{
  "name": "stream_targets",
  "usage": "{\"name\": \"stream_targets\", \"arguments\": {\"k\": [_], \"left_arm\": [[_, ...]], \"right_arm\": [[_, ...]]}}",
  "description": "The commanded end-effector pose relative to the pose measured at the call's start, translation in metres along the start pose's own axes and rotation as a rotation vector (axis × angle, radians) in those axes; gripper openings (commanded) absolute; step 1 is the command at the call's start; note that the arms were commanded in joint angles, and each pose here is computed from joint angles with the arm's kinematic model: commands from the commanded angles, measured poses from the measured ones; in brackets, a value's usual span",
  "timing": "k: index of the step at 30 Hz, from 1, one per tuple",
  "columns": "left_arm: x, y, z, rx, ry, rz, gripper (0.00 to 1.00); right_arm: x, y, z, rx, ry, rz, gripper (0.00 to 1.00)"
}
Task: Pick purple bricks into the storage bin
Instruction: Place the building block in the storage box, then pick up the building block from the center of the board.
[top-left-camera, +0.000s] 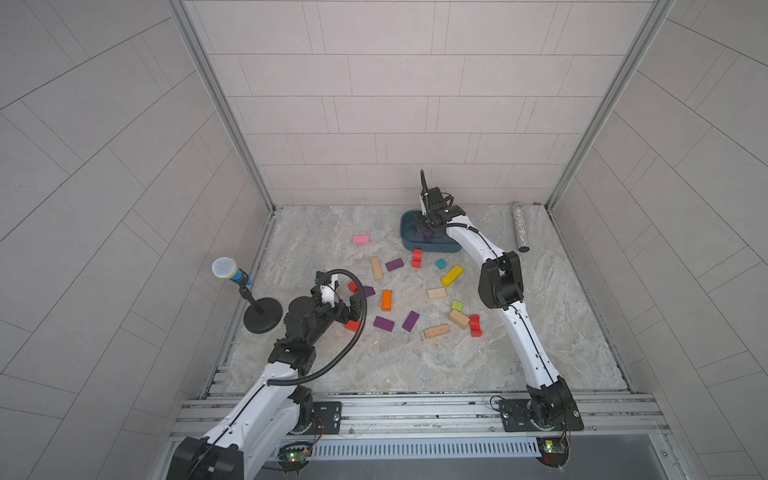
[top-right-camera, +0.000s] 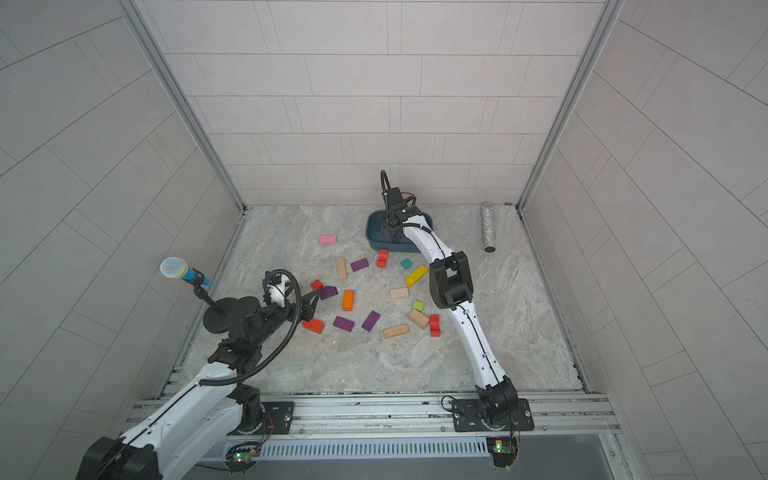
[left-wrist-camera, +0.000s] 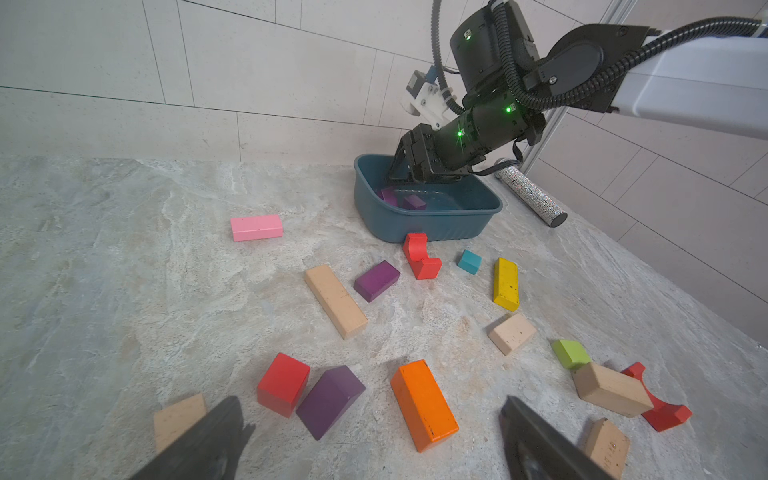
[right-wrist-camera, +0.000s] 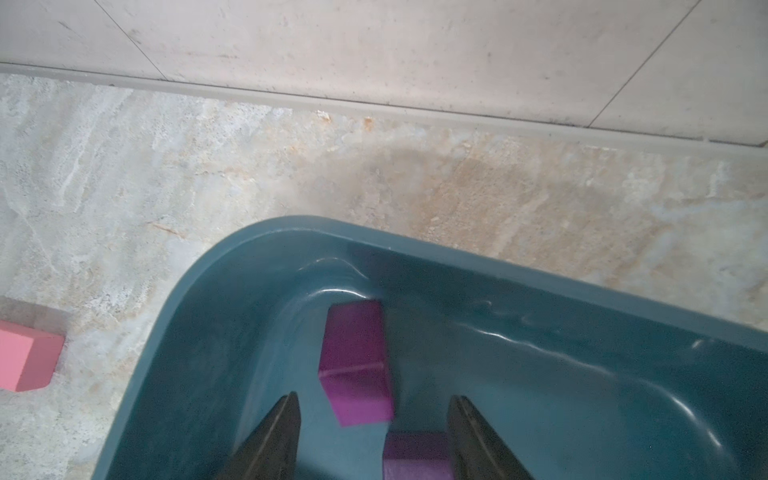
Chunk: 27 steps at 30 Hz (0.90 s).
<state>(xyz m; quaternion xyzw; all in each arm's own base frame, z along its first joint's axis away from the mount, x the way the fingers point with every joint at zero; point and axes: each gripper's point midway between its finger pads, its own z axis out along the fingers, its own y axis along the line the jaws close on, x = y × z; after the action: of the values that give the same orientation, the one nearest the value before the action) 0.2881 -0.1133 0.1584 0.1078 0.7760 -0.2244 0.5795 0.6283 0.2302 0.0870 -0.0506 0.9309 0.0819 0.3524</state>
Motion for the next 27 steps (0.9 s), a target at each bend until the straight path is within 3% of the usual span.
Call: {"name": "stream_targets", "arguments": {"k": [1,6,12,16,27], "left_arm": [[-0.018,-0.007,0.000,0.025,-0.043,0.022,1.00],[-0.018,-0.007,0.000,0.027,-0.044,0.021,1.00],[-0.019,-0.008,-0.001,0.028,-0.048,0.021,1.00],[-0.020,-0.009,-0.001,0.032,-0.048,0.020,1.00],[-0.020,-0.009,-0.001,0.034,-0.048,0.018,1.00]], "right_arm": [[-0.010,0.004,-0.019,0.017,-0.011,-0.041,0.61],[-0.018,0.037,-0.053,0.027,-0.035,-0.205,0.60],[-0.001,0.095,-0.096,-0.071,-0.031,-0.350,0.59],[0.024,0.128,-0.114,-0.064,-0.027,-0.484,0.70],[0.078,0.132,-0.101,-0.091,0.123,-0.414,0.86]]}}
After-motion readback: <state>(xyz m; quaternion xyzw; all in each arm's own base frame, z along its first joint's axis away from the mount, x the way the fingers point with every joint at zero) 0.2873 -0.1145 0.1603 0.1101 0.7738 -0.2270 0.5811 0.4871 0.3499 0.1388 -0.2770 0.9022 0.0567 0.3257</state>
